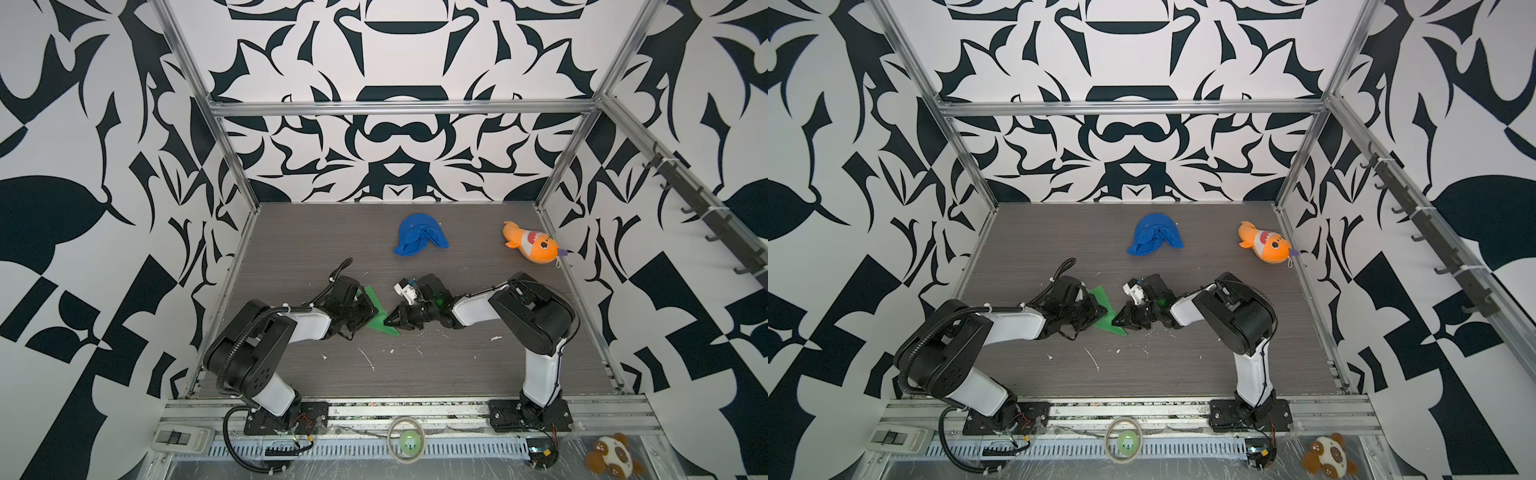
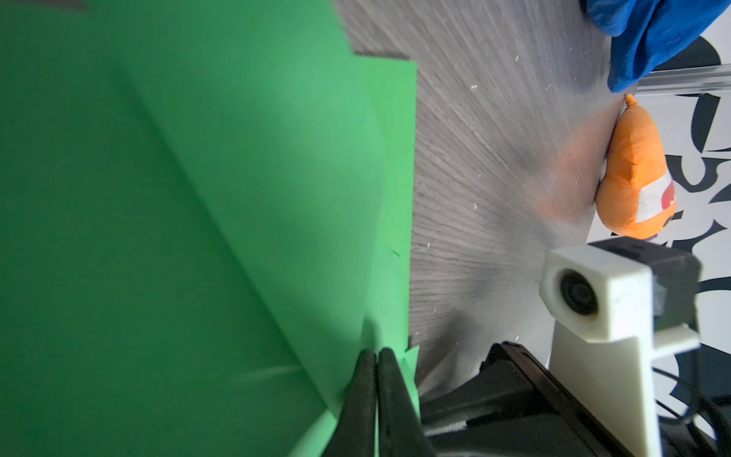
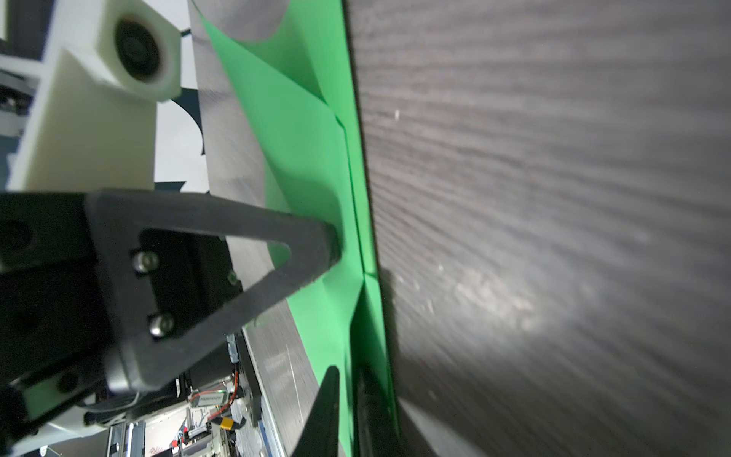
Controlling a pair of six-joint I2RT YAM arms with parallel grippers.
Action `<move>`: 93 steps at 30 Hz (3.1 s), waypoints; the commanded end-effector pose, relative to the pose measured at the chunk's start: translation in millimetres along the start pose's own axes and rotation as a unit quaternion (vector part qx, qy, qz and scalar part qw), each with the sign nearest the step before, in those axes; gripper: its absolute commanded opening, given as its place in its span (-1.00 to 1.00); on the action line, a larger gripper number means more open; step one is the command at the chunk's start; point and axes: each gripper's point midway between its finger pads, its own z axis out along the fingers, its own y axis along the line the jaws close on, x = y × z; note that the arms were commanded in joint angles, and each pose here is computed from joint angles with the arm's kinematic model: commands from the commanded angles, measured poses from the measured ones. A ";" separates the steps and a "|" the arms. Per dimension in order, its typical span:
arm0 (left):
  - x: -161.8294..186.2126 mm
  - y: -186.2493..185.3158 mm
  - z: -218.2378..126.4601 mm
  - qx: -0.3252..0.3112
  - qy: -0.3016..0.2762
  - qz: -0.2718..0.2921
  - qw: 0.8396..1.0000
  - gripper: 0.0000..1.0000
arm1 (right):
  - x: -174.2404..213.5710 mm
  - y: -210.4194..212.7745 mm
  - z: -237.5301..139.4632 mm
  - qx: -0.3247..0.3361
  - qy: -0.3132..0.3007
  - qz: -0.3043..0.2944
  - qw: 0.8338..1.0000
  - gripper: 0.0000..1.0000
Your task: Fold a paper plane with a square sheet of paper (pick it up from the middle)
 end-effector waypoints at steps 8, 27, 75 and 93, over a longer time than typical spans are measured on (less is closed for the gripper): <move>6.1 17.7 4.0 -0.030 0.010 -0.011 0.999 -0.83 | 14.5 -9.2 -13.4 0.040 0.031 0.000 0.999 -0.75; 0.1 -24.5 -21.0 0.049 -0.012 0.023 0.998 -0.65 | 29.3 -52.0 -6.0 0.082 0.039 0.036 0.995 -0.88; 31.9 13.6 7.7 -0.028 0.017 0.027 0.999 -0.83 | 24.8 -48.4 -19.9 0.069 0.022 0.050 0.996 -0.79; 33.2 17.8 9.0 -0.038 0.021 0.023 0.999 -0.84 | 15.1 -10.4 -43.4 0.066 0.010 -0.026 0.997 -0.76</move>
